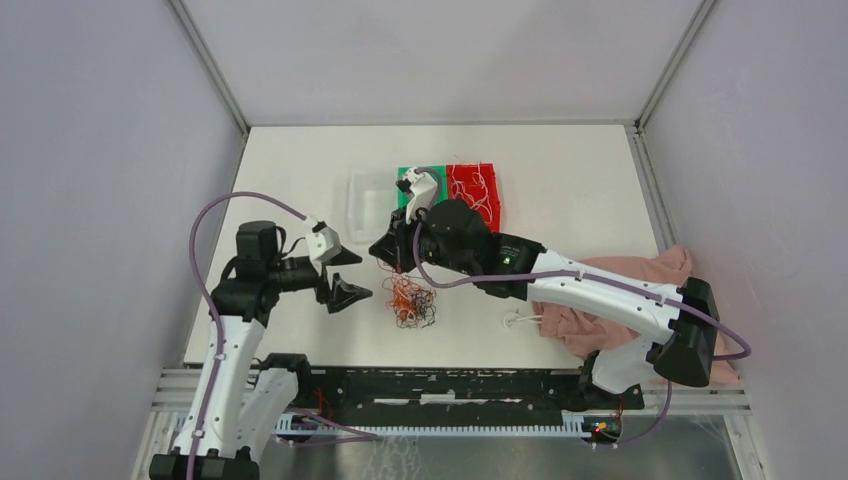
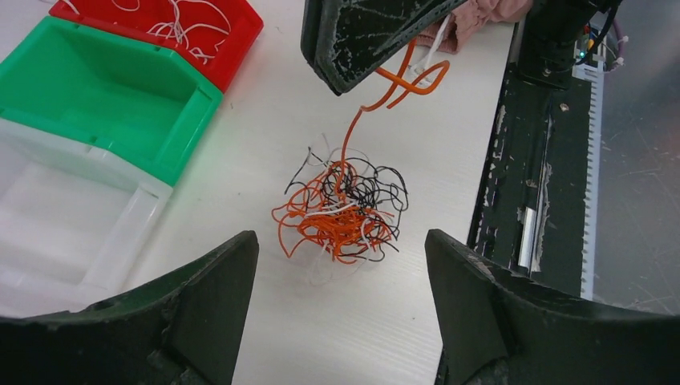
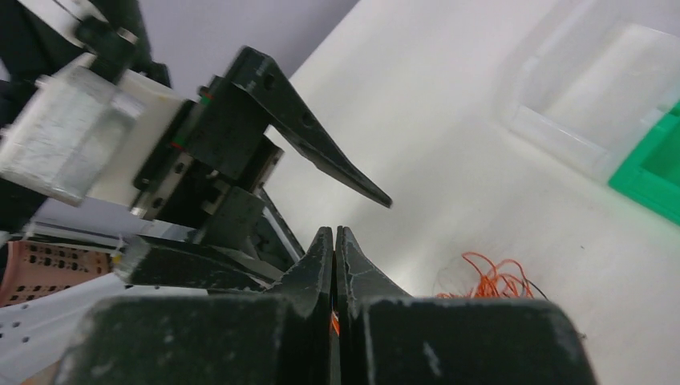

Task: Untangle the cables
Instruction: Untie the cable.

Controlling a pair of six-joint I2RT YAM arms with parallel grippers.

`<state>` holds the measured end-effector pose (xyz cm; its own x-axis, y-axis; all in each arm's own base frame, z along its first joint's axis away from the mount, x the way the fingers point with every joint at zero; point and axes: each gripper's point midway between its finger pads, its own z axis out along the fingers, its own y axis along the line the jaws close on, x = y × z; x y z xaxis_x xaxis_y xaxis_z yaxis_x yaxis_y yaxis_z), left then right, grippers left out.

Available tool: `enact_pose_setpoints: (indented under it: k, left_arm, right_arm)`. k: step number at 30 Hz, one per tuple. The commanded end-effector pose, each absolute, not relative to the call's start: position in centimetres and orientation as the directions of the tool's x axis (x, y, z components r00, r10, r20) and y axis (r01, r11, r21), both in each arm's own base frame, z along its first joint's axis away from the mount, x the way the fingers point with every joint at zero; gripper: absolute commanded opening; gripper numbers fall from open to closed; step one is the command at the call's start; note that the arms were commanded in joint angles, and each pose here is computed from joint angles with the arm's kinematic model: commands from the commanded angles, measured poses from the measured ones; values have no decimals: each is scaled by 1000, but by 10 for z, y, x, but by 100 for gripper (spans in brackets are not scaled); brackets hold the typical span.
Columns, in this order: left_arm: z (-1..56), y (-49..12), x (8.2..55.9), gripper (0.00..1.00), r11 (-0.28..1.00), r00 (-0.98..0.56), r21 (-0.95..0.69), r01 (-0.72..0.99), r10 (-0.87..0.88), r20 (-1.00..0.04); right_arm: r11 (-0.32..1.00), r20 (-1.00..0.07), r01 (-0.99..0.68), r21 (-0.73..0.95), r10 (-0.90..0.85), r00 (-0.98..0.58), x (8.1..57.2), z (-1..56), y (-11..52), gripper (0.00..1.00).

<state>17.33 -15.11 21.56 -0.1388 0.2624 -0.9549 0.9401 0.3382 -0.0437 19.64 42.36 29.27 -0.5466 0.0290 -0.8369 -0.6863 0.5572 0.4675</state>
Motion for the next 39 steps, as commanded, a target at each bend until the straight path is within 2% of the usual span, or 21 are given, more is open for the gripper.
enact_pose_setpoints:
  k: [1,8,11,13,16,19,20,21,23,26,29,34,39]
  left_arm:
    - [226,-164,176,81,285,-88,-26,958,204,-975]
    - [229,-184,189,75,314,-109,-60,948,143,-984]
    - [227,-195,185,66,273,-124,-81,959,144,-982]
    - [224,-200,183,54,251,-140,-98,963,154,-978]
    - [223,-202,185,28,256,-148,-103,961,163,-976]
    - [229,-201,186,11,264,-133,-87,961,161,-978]
    - [233,-201,186,5,267,-123,-77,961,158,-980]
    - [238,-201,187,3,272,-113,-68,960,155,-981]
    - [253,-201,188,3,277,-94,-52,960,141,-986]
    - [283,-202,186,3,271,-66,-33,962,112,-991]
    - [311,-203,183,3,271,-34,-10,963,82,-996]
    - [341,-204,176,3,259,8,20,966,47,-999]
    - [363,-204,177,3,267,28,31,963,16,-999]
  right_arm:
    - [387,-827,-733,560,203,-525,184,368,434,0]
    - [319,-811,-746,585,260,-524,180,394,437,0]
    - [314,-812,-749,583,264,-521,180,396,438,0]
    - [313,-813,-751,581,271,-516,180,398,437,0]
    - [302,-814,-759,577,289,-504,179,406,434,0]
    - [305,-820,-765,566,305,-485,179,411,428,0]
    - [313,-822,-766,562,310,-477,180,411,425,3]
    - [322,-823,-763,561,312,-474,181,409,422,11]
    - [350,-825,-751,560,313,-470,184,401,415,36]
    - [397,-834,-736,548,320,-449,189,385,398,68]
    - [429,-856,-744,512,329,-399,188,366,379,76]
    - [483,-911,-775,408,271,-310,188,327,362,78]
    - [372,-932,-858,353,223,-287,171,325,380,79]
